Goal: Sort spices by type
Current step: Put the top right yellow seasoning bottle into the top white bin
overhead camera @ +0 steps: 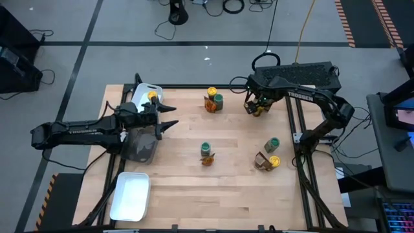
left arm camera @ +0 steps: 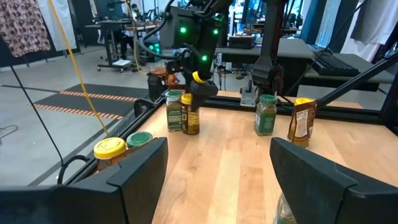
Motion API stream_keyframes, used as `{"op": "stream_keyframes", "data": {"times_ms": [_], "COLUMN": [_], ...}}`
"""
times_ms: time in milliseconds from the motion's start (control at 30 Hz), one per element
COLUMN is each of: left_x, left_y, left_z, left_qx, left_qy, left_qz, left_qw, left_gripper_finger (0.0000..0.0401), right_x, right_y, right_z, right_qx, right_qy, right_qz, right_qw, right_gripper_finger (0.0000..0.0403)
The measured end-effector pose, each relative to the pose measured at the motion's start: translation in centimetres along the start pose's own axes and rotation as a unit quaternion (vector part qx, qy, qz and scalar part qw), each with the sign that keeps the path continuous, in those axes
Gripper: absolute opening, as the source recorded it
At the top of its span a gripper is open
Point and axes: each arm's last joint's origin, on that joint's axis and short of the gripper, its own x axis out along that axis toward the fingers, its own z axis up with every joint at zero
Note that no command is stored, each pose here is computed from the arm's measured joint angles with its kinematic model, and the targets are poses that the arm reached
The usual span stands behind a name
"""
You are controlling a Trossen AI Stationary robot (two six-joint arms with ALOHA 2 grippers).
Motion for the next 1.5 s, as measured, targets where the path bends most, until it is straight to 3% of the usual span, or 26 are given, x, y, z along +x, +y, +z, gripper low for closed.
{"op": "stream_keyframes", "data": {"times_ms": [433,667,900,1033,1233,1400,1500], "left_x": [0.0,0.0,0.0,0.2,1.1,2.7,3.8], "left_y": [0.0,0.0,0.0,-0.1,-0.1,-0.3,-0.2], "left_z": [0.0,0.0,0.0,-0.2,-0.5,-0.7,-1.0], "left_qx": [-0.003,-0.003,-0.004,-0.022,-0.07,-0.108,-0.117], "left_qy": [0.0,0.0,0.0,0.005,0.006,-0.017,-0.011], "left_qz": [0.0,0.0,-0.001,-0.018,-0.041,-0.094,-0.097], "left_qw": [1.0,1.0,1.0,1.0,0.997,0.99,0.988], "left_gripper_finger": [0.0286,0.0286,0.0286,0.0286,0.0286,0.0286,0.0286], "right_x": [-0.1,-0.9,-4.6,-7.4,-12.0,-14.5,-15.1], "right_y": [0.0,0.8,3.6,6.0,9.6,12.1,13.2], "right_z": [0.0,0.0,0.6,0.4,-0.7,-1.8,-2.6], "right_qx": [0.006,-0.005,-0.073,-0.15,-0.289,-0.355,-0.38], "right_qy": [0.001,0.03,-0.011,-0.043,-0.113,-0.18,-0.199], "right_qz": [0.001,0.063,0.136,0.209,0.296,0.346,0.36], "right_qw": [1.0,0.998,0.988,0.965,0.903,0.85,0.828], "right_gripper_finger": [0.02,0.0206,0.0202,0.0203,0.0204,0.0205,0.0205]}}
